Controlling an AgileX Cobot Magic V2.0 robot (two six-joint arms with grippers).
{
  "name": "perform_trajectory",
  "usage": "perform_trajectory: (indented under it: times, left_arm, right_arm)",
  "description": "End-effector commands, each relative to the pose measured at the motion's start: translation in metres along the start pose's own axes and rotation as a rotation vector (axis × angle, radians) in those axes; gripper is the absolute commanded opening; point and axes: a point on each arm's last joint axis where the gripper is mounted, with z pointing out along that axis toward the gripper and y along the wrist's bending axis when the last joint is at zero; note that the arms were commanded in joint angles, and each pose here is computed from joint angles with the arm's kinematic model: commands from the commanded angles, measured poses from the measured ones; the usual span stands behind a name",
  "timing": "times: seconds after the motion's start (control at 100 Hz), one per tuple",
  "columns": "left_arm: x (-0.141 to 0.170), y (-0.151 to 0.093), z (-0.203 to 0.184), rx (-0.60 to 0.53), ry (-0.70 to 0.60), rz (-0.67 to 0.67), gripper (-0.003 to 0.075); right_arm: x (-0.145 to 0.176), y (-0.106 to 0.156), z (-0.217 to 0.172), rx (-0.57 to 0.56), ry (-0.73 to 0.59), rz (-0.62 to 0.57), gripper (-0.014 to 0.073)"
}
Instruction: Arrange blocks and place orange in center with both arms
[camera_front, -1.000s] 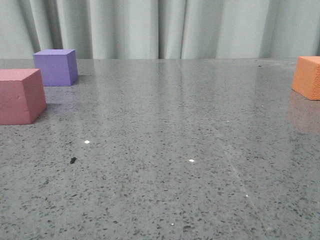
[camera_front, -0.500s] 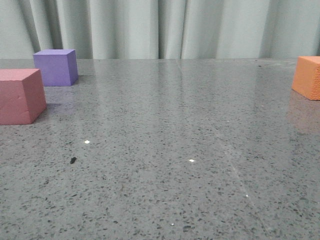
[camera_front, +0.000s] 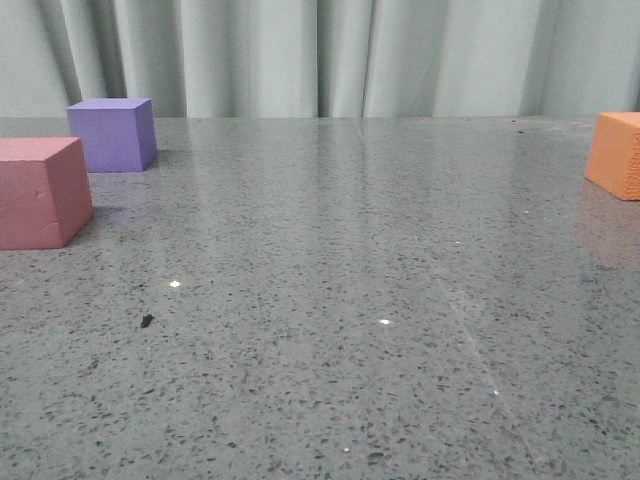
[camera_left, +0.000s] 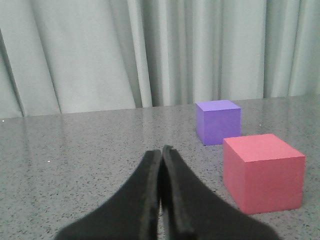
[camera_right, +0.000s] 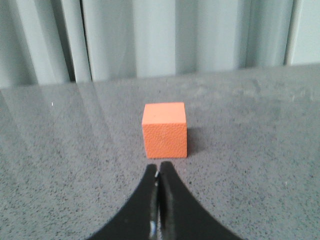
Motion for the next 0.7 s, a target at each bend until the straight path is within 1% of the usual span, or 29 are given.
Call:
perform_trajectory:
  times: [0.0, 0.14, 0.26, 0.35, 0.45, 0.52, 0.56, 0.61, 0.62, 0.63, 0.64, 0.66, 0.67, 0.68, 0.69]
  left_arm:
    - [0.01, -0.002, -0.002, 0.023, -0.054, -0.007, -0.001]
    - [0.01, -0.002, -0.002, 0.023, -0.054, -0.007, -0.001]
    - [0.01, -0.002, -0.002, 0.023, -0.054, -0.007, -0.001]
    - [0.01, -0.002, -0.002, 0.023, -0.054, -0.007, -0.001]
    - [0.01, -0.002, -0.002, 0.023, -0.054, -0.007, -0.001]
    - [0.01, -0.002, -0.002, 0.023, -0.054, -0.007, -0.001]
    - [0.01, -0.002, -0.002, 0.023, -0.054, -0.007, -0.001]
    - [0.01, -0.002, -0.002, 0.023, -0.054, -0.007, -0.001]
    - [0.01, -0.002, -0.002, 0.023, -0.054, -0.007, -0.001]
    - [0.01, -0.002, -0.002, 0.023, -0.054, -0.007, -0.001]
    - [0.01, -0.002, -0.002, 0.023, -0.054, -0.007, -0.001]
    - [0.01, -0.002, -0.002, 0.023, -0.054, -0.007, -0.001]
    - [0.01, -0.002, -0.002, 0.023, -0.054, -0.007, -0.001]
    - [0.01, -0.002, -0.002, 0.023, -0.054, -0.007, -0.001]
    - [0.01, -0.002, -0.002, 0.023, -0.054, -0.007, -0.001]
  right_arm:
    - [-0.042, 0.005, 0.007, 0.002, 0.009, 0.008, -0.0067]
    - [-0.078, 0.009, 0.034, 0.016, 0.156, 0.009, -0.0067]
    - [-0.101, 0.012, 0.059, 0.024, 0.232, 0.009, -0.0067]
    - [-0.108, 0.012, 0.08, 0.029, 0.279, 0.01, -0.0067]
    - [-0.108, 0.012, 0.101, 0.035, 0.32, 0.01, -0.0066]
    - [-0.103, 0.011, 0.114, 0.04, 0.36, 0.01, -0.0037]
    - [-0.101, 0.011, 0.12, 0.042, 0.38, 0.01, 0.0016]
    - [-0.098, 0.011, 0.127, 0.045, 0.401, 0.01, 0.0118]
    - [-0.097, 0.01, 0.128, 0.045, 0.407, 0.01, 0.0155]
    - [-0.096, 0.01, 0.129, 0.046, 0.409, 0.011, 0.0174]
    - [-0.096, 0.01, 0.13, 0.046, 0.414, 0.011, 0.0216]
    - [-0.095, 0.01, 0.131, 0.046, 0.413, 0.011, 0.026]
    - [-0.095, 0.01, 0.132, 0.047, 0.415, 0.011, 0.0306]
    - [-0.095, 0.01, 0.132, 0.046, 0.412, 0.011, 0.033]
    - [-0.095, 0.01, 0.132, 0.046, 0.412, 0.011, 0.038]
